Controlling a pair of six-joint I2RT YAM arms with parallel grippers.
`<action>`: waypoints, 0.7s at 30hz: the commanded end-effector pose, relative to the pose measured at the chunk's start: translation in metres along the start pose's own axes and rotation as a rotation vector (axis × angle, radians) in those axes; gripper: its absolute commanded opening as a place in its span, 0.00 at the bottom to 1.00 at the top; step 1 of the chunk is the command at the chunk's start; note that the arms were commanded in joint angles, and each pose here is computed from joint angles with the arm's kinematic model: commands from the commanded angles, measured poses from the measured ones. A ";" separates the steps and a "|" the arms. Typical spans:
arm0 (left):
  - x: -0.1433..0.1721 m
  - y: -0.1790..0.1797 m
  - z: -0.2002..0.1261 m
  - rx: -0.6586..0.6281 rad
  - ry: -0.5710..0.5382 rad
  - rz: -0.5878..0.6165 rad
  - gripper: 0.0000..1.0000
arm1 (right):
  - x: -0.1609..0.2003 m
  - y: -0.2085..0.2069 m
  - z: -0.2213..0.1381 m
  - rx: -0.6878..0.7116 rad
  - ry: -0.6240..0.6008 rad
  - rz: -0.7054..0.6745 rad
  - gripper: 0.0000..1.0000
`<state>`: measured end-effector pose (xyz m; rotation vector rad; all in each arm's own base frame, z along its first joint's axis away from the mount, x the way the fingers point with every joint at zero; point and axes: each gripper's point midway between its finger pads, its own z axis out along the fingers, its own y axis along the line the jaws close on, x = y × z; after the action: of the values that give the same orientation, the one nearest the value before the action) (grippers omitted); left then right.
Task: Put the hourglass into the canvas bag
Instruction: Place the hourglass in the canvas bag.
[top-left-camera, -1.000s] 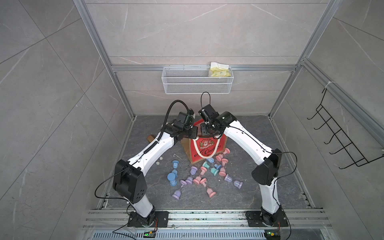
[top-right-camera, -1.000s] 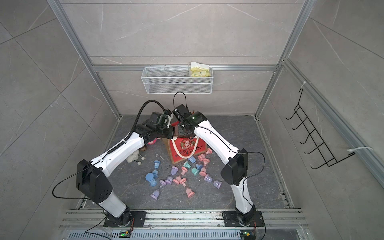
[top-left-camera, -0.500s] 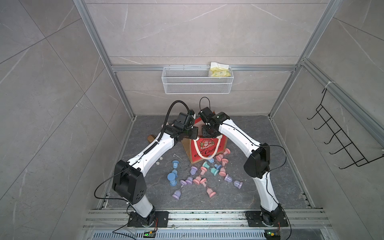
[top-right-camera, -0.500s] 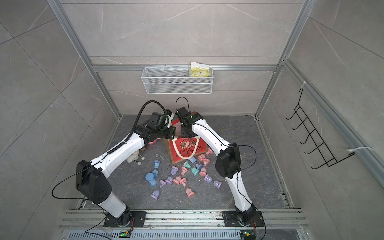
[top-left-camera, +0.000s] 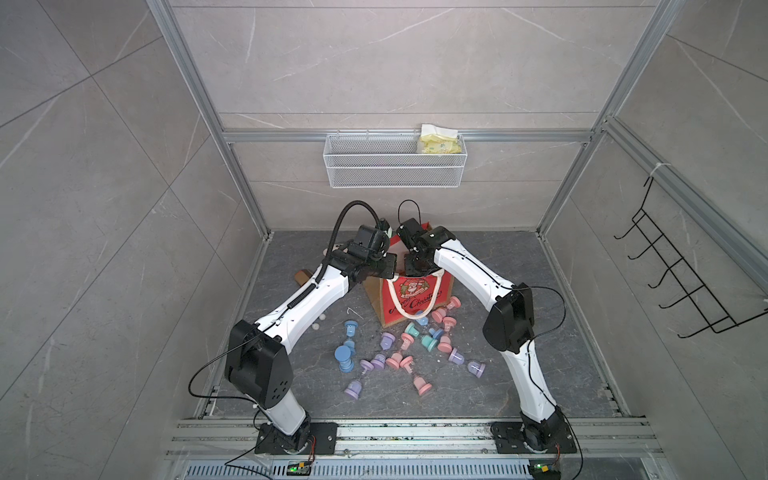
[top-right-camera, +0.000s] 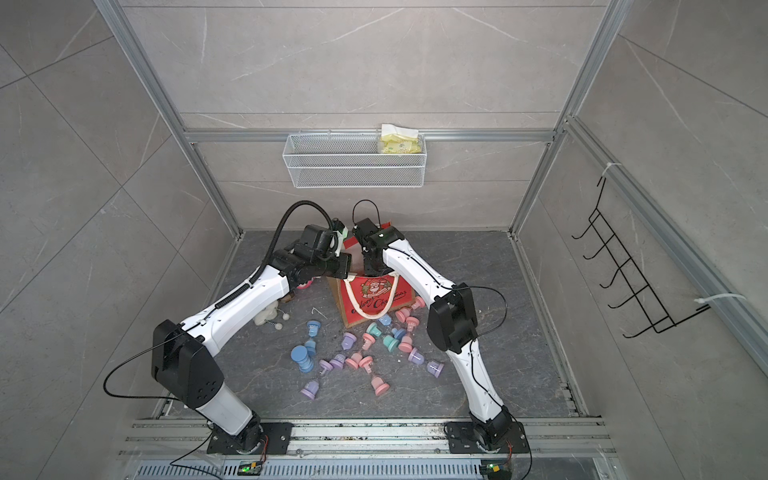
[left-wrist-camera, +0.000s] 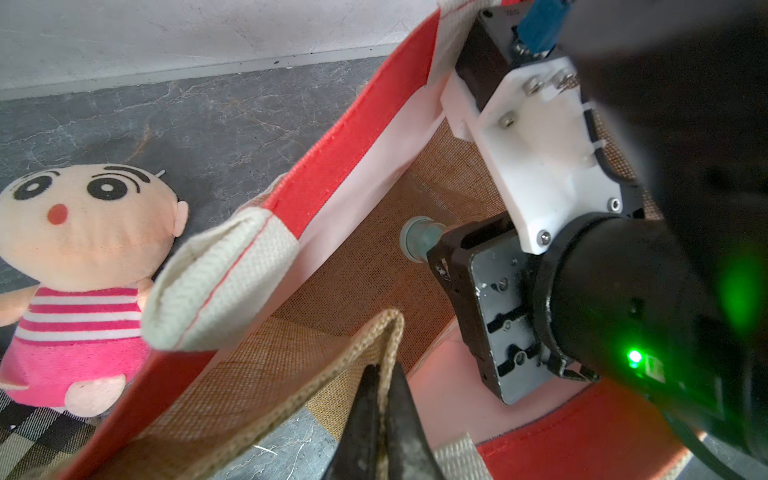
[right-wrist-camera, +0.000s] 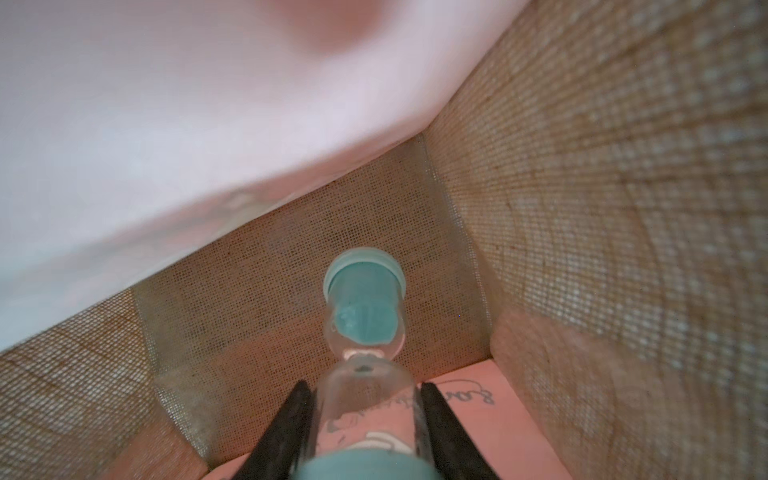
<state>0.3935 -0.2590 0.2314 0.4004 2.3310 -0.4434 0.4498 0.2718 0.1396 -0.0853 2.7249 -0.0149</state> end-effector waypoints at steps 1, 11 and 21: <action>-0.015 -0.004 -0.008 0.008 -0.060 -0.010 0.00 | -0.004 -0.005 -0.002 0.009 0.001 0.020 0.47; -0.016 0.001 -0.007 -0.023 -0.050 -0.013 0.32 | -0.016 -0.005 -0.035 -0.031 -0.046 0.017 0.66; -0.026 0.003 -0.013 -0.050 -0.061 -0.014 0.63 | -0.030 -0.007 -0.105 -0.142 -0.153 0.019 0.76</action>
<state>0.4003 -0.2548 0.2434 0.3550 2.3101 -0.4126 0.4501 0.2721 0.1851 -0.0788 2.6670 0.0945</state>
